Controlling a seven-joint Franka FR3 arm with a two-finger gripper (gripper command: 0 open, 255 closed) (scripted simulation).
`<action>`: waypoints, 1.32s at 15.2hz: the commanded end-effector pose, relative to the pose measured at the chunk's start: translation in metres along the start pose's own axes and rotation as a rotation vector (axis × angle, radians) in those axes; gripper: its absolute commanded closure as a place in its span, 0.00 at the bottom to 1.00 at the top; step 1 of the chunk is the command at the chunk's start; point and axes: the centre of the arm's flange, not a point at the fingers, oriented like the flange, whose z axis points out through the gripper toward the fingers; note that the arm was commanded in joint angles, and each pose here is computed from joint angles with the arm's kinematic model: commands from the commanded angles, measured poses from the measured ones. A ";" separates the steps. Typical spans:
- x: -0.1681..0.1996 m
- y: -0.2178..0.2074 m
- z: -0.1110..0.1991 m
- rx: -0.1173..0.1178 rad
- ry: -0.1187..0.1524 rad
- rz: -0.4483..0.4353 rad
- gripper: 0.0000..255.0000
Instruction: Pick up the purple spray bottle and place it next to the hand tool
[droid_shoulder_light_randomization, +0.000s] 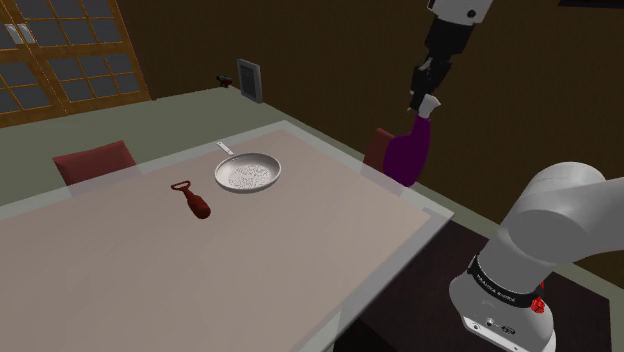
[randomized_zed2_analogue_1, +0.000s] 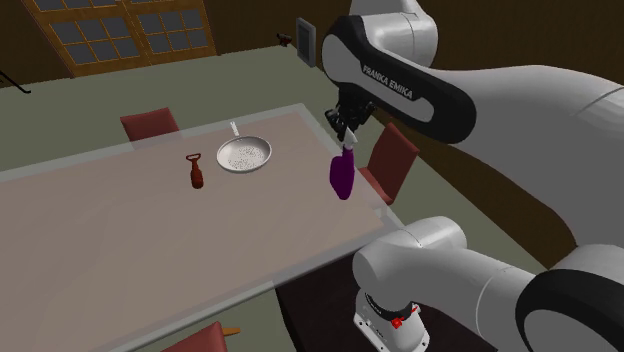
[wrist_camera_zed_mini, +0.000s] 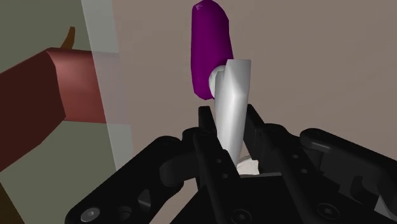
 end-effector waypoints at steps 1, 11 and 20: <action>0.002 0.000 -0.011 0.000 0.000 0.000 1.00; 0.010 -0.001 -0.064 0.000 0.000 0.000 1.00; 0.016 -0.001 -0.111 0.000 0.000 0.000 1.00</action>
